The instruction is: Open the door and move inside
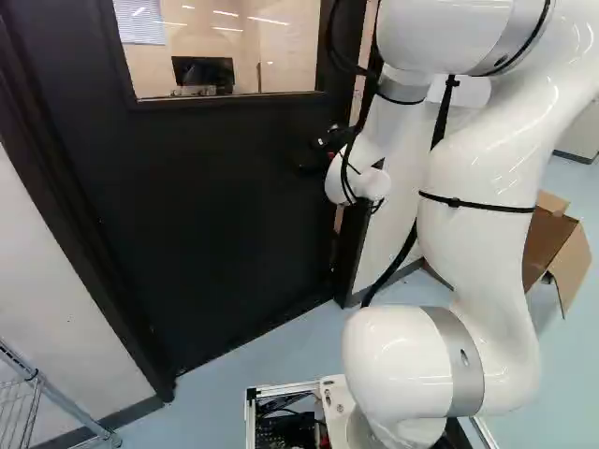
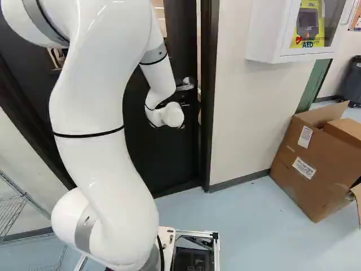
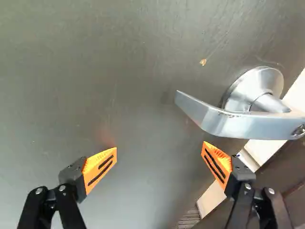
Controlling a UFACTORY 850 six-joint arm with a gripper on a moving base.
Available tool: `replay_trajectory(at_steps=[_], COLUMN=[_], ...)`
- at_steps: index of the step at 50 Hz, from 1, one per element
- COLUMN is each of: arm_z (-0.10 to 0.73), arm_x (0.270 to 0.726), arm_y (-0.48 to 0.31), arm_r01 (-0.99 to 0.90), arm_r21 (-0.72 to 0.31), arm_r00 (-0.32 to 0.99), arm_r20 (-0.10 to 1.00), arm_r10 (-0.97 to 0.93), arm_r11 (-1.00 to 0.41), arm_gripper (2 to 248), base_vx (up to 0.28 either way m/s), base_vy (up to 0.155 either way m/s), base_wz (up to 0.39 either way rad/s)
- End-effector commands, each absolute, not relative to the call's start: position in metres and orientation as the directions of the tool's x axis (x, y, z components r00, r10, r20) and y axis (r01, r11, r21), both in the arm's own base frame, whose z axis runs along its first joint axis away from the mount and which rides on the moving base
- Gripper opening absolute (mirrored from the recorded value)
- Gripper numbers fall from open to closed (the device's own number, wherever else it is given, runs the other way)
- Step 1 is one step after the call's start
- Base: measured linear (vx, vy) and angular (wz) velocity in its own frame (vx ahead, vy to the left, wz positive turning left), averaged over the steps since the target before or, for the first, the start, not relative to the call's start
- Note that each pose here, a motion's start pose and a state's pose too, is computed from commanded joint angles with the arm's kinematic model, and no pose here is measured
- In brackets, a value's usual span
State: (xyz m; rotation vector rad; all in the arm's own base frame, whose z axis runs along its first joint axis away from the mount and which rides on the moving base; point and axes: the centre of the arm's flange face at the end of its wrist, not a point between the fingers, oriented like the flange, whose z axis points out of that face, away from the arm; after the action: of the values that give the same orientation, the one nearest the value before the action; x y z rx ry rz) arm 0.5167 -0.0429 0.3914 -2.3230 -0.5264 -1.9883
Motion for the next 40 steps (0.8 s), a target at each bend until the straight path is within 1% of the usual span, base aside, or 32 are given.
replay_trajectory(at_steps=[40], arm_z=[0.381], arm_x=[0.590], arm_y=[-0.029], arm_r01=[0.383], arm_r21=[0.246], arm_r00=[0.053], arm_r20=[0.956], arm_r10=[0.287], arm_r11=[-0.890], arm_gripper=[247], base_vx=[0.000], base_vy=[0.000], base_wz=[0.000])
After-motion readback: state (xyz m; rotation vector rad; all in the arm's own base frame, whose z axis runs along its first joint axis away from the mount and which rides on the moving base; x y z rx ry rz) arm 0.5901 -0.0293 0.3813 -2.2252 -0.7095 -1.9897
